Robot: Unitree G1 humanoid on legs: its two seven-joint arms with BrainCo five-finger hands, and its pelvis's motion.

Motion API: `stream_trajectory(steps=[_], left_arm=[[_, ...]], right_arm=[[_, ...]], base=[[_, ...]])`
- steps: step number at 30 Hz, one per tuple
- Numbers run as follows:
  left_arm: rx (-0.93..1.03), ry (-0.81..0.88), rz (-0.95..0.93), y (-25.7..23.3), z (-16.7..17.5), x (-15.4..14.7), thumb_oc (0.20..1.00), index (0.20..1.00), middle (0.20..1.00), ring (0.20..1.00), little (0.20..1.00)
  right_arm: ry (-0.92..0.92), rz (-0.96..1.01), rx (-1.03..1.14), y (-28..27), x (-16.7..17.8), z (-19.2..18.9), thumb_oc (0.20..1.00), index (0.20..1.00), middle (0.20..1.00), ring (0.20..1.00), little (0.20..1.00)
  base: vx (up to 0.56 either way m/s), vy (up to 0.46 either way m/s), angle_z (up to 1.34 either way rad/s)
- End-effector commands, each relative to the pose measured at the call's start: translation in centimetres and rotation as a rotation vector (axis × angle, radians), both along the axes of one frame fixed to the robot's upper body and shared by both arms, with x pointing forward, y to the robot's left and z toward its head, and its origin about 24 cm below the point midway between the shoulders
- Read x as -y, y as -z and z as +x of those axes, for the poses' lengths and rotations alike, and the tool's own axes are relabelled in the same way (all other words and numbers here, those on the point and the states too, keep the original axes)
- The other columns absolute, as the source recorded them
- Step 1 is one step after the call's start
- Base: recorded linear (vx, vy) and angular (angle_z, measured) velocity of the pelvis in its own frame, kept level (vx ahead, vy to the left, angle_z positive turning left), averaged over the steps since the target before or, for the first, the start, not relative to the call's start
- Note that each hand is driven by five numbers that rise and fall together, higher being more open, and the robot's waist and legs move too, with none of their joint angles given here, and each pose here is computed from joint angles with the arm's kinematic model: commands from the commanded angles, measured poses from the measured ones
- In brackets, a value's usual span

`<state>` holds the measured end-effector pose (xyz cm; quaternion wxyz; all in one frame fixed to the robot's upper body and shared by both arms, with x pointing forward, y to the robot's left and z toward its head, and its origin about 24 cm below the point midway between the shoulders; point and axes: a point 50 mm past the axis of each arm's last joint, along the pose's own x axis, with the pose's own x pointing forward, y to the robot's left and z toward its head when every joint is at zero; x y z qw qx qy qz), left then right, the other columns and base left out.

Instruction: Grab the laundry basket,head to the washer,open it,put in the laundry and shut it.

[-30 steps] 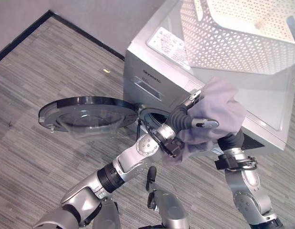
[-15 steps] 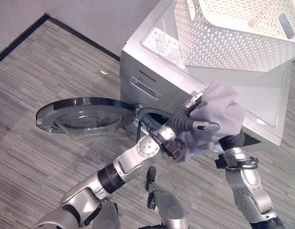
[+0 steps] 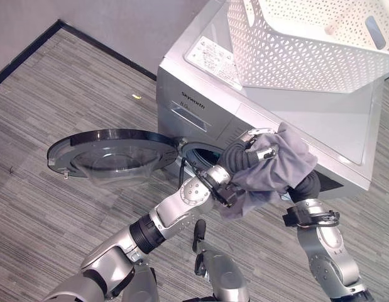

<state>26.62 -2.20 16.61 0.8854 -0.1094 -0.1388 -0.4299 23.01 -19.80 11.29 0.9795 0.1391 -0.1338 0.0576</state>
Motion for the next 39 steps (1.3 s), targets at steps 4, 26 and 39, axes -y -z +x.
stream_trajectory(steps=[4, 26, 39], left_arm=[[-0.031, 0.135, -0.115, -0.4, -2.2, 3.0, 0.2, 0.2, 0.2, 0.2, 0.2], [-0.301, -0.182, -0.022, 8.2, -0.4, -5.1, 0.2, 0.2, 0.2, 0.2, 0.2], [-0.311, -0.304, -0.056, 8.8, 0.5, -7.4, 0.2, 0.2, 0.2, 0.2, 0.2]], right_arm=[[-0.012, -0.017, 0.099, -2.0, 0.2, 0.3, 0.536, 0.536, 0.536, 0.536, 0.536], [0.039, 0.076, -0.606, 14.1, 0.1, -4.4, 1.0, 1.0, 1.0, 1.0, 1.0], [0.356, -0.011, -1.135, 23.9, 4.0, -11.5, 1.0, 1.0, 1.0, 1.0, 1.0]], base=[[0.0, -0.01, -0.05], [-0.01, 0.018, 0.01], [-0.02, 0.009, 0.06]])
